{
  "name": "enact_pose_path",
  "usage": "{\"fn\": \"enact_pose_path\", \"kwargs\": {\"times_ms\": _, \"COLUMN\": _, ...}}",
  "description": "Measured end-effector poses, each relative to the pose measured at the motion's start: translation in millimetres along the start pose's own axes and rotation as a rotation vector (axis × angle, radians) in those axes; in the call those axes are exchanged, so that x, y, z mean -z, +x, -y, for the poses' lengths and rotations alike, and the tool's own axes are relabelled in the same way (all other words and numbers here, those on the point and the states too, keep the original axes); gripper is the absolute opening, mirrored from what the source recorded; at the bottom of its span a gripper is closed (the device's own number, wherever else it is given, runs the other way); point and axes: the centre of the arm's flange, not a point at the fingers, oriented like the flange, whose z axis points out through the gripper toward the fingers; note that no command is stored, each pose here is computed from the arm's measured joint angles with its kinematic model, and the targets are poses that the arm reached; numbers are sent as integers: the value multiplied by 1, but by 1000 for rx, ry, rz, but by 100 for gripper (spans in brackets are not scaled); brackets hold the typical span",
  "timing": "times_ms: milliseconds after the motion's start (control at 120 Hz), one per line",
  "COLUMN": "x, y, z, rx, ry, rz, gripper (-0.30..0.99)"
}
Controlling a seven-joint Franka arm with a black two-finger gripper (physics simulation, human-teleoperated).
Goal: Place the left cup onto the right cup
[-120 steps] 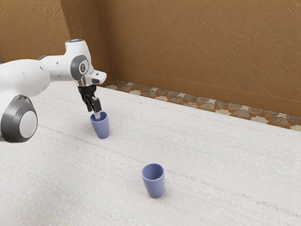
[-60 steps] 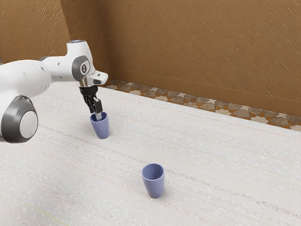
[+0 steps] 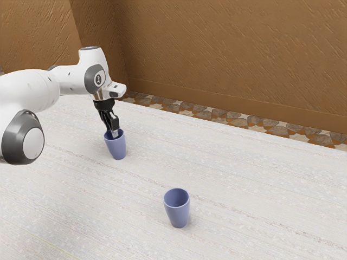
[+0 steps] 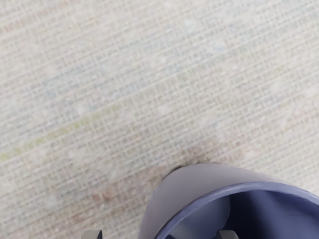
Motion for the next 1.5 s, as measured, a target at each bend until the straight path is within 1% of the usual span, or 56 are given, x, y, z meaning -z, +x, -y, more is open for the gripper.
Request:
{"fn": "enact_pose_path", "kwargs": {"times_ms": 325, "x": -2, "y": 0, "z": 1, "rx": 2, "ry": 2, "rz": -2, "gripper": 11}}
{"fn": "enact_pose_path", "kwargs": {"times_ms": 767, "x": -11, "y": 0, "z": 2, "rx": 4, "ry": -1, "rz": 3, "gripper": 6}}
{"fn": "enact_pose_path", "kwargs": {"times_ms": 1033, "x": -10, "y": 1, "z": 3, "rx": 4, "ry": 1, "rz": 1, "gripper": -4}}
{"fn": "enact_pose_path", "kwargs": {"times_ms": 1167, "x": -10, "y": 1, "z": 2, "rx": 3, "ry": 2, "rz": 1, "gripper": -7}}
{"fn": "enact_pose_path", "kwargs": {"times_ms": 1500, "x": 14, "y": 6, "z": -9, "rx": -12, "ry": 21, "rz": -22, "gripper": -9}}
